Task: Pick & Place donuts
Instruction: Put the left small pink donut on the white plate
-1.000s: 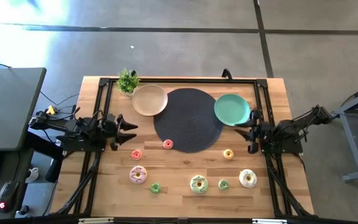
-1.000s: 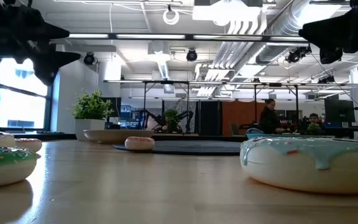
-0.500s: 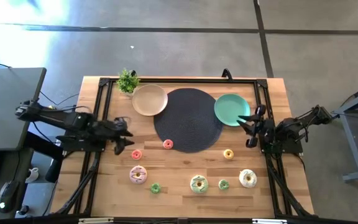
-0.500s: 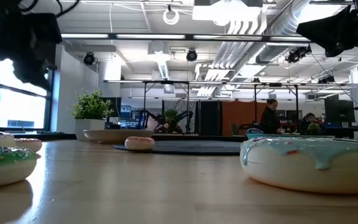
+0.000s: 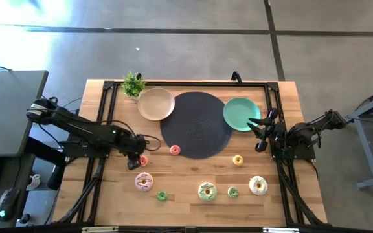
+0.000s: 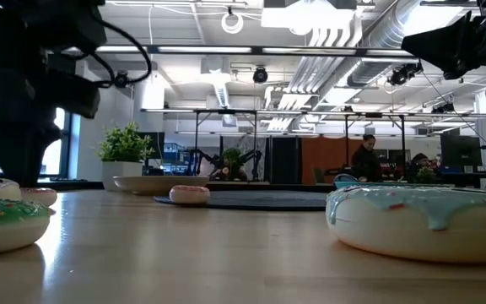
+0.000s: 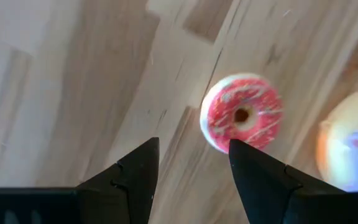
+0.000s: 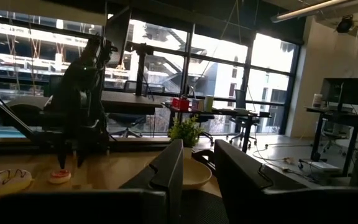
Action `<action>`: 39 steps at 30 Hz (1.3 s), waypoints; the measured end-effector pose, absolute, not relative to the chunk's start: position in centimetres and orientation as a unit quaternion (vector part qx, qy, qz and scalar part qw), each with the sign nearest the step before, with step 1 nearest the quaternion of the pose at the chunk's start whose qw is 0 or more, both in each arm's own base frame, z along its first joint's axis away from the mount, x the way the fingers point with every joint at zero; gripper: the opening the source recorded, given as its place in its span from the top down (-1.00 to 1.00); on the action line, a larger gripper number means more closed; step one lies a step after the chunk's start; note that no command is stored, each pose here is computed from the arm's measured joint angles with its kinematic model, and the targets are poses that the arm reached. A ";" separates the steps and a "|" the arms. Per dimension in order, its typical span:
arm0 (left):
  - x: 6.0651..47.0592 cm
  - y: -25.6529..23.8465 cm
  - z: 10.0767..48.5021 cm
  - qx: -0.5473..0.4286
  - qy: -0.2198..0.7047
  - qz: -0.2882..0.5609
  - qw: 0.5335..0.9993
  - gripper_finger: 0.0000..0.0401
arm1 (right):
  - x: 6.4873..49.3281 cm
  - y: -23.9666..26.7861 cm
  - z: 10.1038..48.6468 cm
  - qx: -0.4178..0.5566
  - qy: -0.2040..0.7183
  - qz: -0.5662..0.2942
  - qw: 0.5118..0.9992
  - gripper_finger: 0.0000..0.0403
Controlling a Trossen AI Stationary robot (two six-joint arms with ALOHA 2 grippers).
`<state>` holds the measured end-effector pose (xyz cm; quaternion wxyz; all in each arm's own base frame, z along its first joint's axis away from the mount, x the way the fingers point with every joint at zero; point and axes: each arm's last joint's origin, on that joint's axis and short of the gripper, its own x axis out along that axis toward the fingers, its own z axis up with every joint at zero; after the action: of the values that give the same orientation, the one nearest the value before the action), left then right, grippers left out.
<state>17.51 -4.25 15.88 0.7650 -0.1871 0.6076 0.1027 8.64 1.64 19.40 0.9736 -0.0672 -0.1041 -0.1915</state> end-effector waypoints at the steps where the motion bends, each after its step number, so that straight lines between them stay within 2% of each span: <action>1: 17.8 -4.3 15.5 -0.187 0.611 0.106 0.761 0.05 | 8.6 1.6 19.4 -0.067 -0.104 -0.192 0.974 0.57; 7: 18.9 -4.6 14.5 -0.188 0.611 0.107 0.761 0.05 | 8.6 1.6 19.3 -0.066 -0.100 -0.198 0.973 0.57; 14: 20.4 -4.9 16.1 -0.218 0.575 0.111 0.780 0.05 | 8.6 1.4 19.1 -0.073 -0.079 -0.245 0.964 0.57; 22: 21.4 -5.1 16.7 -0.243 0.546 0.121 0.792 0.05 | 8.6 1.5 19.1 -0.069 -0.081 -0.230 0.967 0.57; 34: 20.4 -4.8 15.1 -0.249 0.553 0.153 0.780 0.05 | 8.8 1.5 18.3 -0.058 -0.053 -0.223 0.972 0.57; 39: 20.4 -4.8 14.4 -0.262 0.535 0.145 0.790 0.10 | 8.8 1.5 18.2 -0.040 -0.055 -0.221 0.973 0.57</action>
<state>20.35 -4.77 14.37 0.7902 -0.2624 0.5345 0.1450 8.82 1.54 18.24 0.9728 -0.0397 -0.0552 -0.2213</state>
